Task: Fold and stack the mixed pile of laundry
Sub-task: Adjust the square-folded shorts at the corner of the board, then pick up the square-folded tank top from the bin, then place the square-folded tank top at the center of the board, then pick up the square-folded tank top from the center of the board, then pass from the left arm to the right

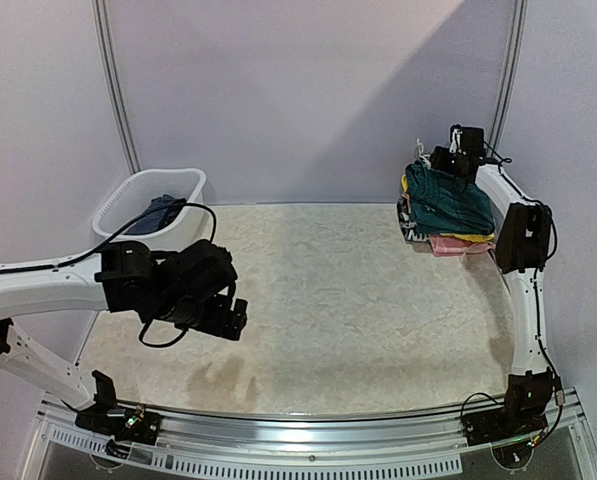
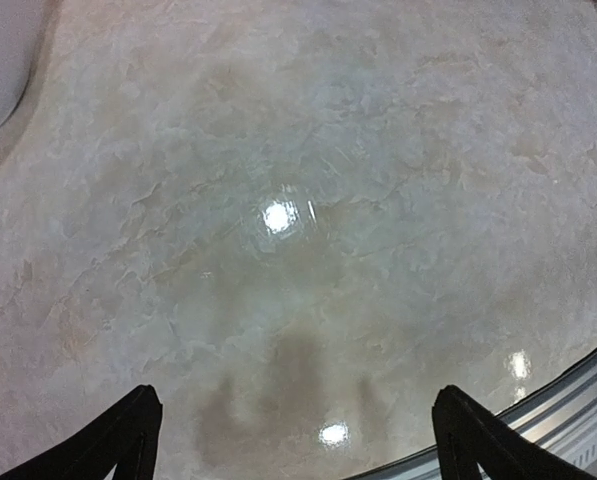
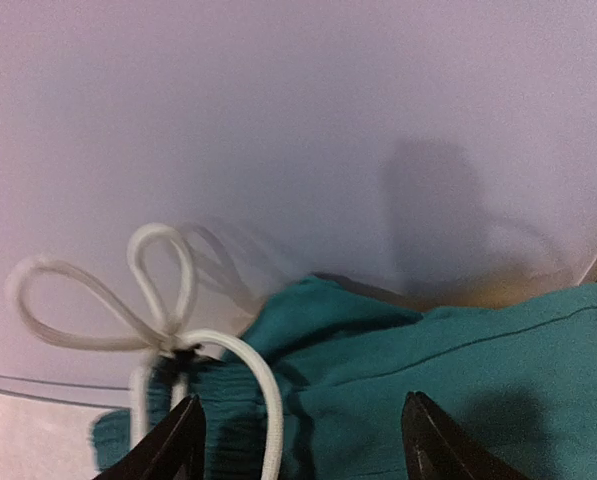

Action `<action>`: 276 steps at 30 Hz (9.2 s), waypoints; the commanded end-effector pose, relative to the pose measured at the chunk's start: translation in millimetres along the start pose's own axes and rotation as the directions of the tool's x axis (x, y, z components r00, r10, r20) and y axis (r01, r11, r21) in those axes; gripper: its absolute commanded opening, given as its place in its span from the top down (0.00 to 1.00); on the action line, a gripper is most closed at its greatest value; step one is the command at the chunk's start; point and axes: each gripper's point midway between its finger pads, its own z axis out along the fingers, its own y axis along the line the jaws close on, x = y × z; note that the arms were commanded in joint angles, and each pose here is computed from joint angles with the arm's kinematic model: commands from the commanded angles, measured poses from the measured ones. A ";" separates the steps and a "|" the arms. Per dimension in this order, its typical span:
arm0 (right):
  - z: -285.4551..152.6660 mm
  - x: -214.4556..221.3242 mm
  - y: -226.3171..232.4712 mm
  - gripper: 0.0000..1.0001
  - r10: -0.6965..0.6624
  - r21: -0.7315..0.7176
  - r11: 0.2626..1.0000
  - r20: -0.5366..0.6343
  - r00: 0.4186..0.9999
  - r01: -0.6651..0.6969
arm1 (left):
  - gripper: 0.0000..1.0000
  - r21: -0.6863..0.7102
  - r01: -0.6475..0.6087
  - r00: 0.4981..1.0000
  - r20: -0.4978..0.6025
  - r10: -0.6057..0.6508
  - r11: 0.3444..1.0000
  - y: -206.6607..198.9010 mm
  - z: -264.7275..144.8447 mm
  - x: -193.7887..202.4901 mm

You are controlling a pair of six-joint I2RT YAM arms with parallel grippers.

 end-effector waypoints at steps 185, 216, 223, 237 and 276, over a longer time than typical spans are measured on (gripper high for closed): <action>-267.0 166.9 152.2 0.01 0.095 -0.125 0.963 -0.674 0.732 -0.240 | 1.00 0.317 0.477 0.681 0.455 -0.573 0.820 296.8 -1.3 -413.9; -342.9 209.2 132.4 0.01 0.039 -0.201 0.949 -0.691 0.721 -0.244 | 0.08 0.023 -0.059 0.991 -0.120 0.062 0.998 -24.6 49.6 -153.0; -353.9 218.5 128.0 0.01 0.044 -0.202 0.946 -0.696 0.717 -0.253 | 0.29 0.005 -0.209 0.935 -0.291 0.201 0.978 -55.5 68.9 -66.3; -361.0 236.7 123.5 0.01 0.059 -0.187 0.942 -0.724 0.687 -0.278 | 0.36 0.053 -0.361 0.840 -0.415 0.350 0.931 -80.5 97.4 19.8; -359.6 162.3 153.9 0.01 0.031 -0.283 0.920 -0.636 0.771 -0.270 | 1.00 0.066 0.086 0.863 0.494 -0.107 0.994 68.3 -212.4 -281.5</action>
